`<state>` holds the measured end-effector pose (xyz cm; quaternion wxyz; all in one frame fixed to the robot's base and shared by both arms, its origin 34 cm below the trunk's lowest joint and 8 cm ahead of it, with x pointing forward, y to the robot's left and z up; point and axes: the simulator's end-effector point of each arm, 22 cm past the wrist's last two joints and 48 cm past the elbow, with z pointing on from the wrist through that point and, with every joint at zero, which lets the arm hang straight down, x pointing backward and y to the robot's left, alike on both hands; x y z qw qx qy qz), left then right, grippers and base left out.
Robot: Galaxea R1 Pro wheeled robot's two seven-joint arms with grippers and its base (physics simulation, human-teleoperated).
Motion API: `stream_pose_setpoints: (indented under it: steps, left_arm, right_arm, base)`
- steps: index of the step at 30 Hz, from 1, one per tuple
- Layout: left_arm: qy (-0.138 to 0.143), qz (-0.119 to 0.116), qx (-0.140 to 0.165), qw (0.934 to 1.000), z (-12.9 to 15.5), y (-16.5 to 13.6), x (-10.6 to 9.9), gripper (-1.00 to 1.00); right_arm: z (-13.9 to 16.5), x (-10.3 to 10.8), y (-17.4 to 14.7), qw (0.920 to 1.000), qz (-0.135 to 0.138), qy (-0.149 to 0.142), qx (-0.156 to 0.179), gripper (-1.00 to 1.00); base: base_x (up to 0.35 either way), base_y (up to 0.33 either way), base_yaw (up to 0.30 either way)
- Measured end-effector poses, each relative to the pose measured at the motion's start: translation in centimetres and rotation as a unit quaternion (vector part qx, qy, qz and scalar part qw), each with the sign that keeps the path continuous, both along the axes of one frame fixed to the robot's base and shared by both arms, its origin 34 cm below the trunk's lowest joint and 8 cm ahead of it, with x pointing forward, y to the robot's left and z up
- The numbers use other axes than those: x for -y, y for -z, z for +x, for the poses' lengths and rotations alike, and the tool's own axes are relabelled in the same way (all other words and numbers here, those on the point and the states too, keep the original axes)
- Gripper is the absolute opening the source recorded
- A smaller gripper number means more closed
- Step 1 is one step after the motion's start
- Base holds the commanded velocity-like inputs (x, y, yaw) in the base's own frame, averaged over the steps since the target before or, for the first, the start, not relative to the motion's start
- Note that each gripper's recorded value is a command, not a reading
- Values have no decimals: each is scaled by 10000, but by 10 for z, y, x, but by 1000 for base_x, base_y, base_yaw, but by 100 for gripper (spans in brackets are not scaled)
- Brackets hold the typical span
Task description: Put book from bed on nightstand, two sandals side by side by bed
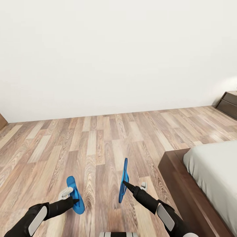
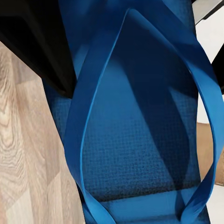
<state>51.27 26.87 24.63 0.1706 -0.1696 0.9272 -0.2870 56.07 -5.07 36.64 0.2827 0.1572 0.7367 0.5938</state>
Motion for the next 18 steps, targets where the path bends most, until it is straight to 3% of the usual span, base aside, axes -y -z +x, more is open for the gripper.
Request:
stream_pose_setpoints:
  steps: [18]
  left_arm:
    - [-1,1,323,9995,16,-30,0,-100]
  right_arm:
    - [8,0,-33,9995,-1,-4,322,-100]
  base:
    - [0,0,184]
